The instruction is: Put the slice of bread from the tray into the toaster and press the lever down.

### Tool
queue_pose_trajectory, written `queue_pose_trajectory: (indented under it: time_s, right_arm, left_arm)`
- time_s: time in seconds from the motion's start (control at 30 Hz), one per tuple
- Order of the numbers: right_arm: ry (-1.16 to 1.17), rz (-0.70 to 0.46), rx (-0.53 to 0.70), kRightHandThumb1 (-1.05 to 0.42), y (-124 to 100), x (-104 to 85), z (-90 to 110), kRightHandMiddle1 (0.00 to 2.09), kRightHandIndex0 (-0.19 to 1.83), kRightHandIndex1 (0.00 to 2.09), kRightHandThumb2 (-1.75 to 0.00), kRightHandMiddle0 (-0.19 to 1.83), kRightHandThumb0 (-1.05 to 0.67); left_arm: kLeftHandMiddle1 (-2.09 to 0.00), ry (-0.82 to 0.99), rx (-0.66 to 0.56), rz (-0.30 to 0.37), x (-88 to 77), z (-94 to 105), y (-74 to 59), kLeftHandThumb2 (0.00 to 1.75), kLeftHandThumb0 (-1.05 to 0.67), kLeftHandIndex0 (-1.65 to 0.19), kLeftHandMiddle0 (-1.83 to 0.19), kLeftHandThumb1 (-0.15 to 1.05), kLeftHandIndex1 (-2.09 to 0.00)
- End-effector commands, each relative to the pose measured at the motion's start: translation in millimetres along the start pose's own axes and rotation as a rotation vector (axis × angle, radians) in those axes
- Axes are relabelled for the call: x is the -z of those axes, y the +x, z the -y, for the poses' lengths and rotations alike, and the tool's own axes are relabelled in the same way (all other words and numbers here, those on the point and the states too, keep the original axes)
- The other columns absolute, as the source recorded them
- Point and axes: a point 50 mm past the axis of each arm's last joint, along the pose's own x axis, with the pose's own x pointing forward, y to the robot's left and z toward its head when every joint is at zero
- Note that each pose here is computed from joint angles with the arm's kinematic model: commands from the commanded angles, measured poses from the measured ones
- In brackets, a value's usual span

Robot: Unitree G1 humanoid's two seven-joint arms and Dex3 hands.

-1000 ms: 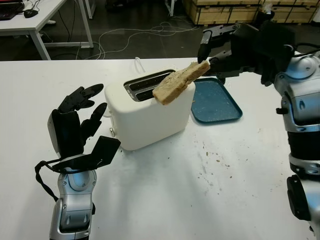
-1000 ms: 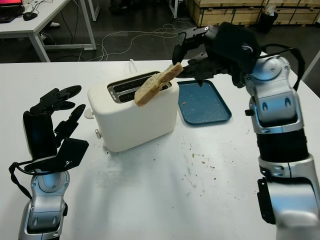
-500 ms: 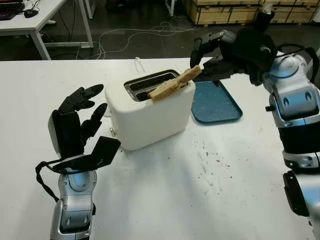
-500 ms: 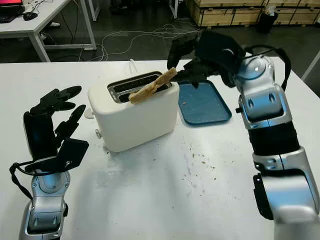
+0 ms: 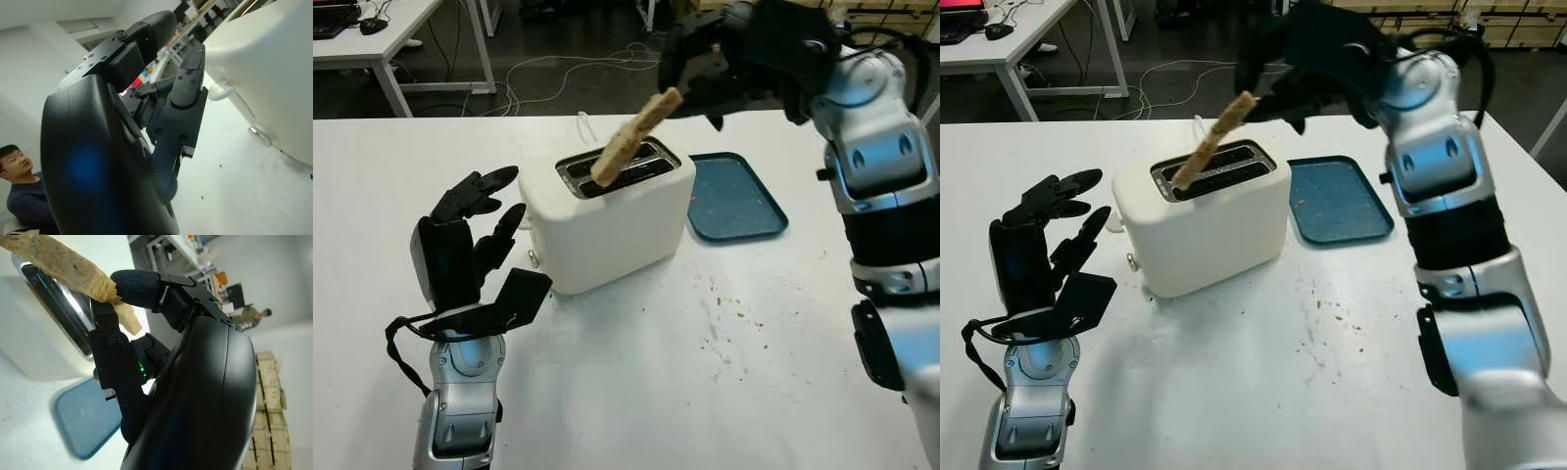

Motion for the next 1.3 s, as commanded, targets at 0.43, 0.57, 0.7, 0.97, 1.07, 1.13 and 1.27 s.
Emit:
queue_pose_trajectory:
  time_s: [0.43,0.57,0.7,0.97,1.07,1.13,1.27]
  right_arm:
    - [-0.202,-0.123,-0.097,-0.92,1,4.5,-20,1.67,1.15,1.75,-0.23,0.99,-0.4]
    - [-0.207,-0.113,-0.082,-0.92,-6,5.8,-10,1.74,1.14,1.75,-0.27,0.91,-0.39]
    - [-0.146,-0.083,-0.08,-0.92,-13,6.2,1,1.75,1.12,1.75,-0.3,0.88,-0.38]
    - [-0.078,-0.004,-0.053,-0.92,-28,-2.3,16,1.75,1.08,1.75,-0.29,0.85,-0.33]
    - [-0.084,0.005,-0.041,-0.92,-30,-2.9,18,1.75,1.08,1.75,-0.29,0.87,-0.32]
    - [-0.09,0.009,-0.034,-0.92,-31,-3.4,18,1.75,1.08,1.75,-0.28,0.87,-0.31]
    - [-0.065,0.017,-0.055,-0.92,-32,-2.1,16,1.75,1.08,1.75,-0.29,0.88,-0.3]
  left_arm:
    - [-1.05,0.013,-0.016,0.007,-0.2,-2.7,-0.8,0.0,-0.19,-0.84,-0.62,0.87,-0.32]
    - [-1.04,0.011,-0.017,0.005,-0.3,-2.7,-0.9,0.0,-0.2,-0.84,-0.63,0.87,-0.32]
    - [-1.03,0.006,-0.018,0.007,-0.7,-2.6,-0.6,0.0,-0.2,-0.84,-0.63,0.86,-0.32]
    - [-1.02,0.009,-0.016,0.011,-1.3,-2.4,0.1,0.0,-0.19,-0.84,-0.64,0.86,-0.32]
    - [-1.02,0.008,-0.017,0.011,-1.9,-2.3,0.3,0.0,-0.18,-0.84,-0.64,0.86,-0.32]
    - [-1.02,0.006,-0.018,0.013,-1.7,-2.1,0.4,0.0,-0.19,-0.84,-0.64,0.86,-0.32]
    - [-1.03,0.006,-0.017,0.014,-1.7,-2.0,0.6,0.0,-0.19,-0.84,-0.64,0.86,-0.32]
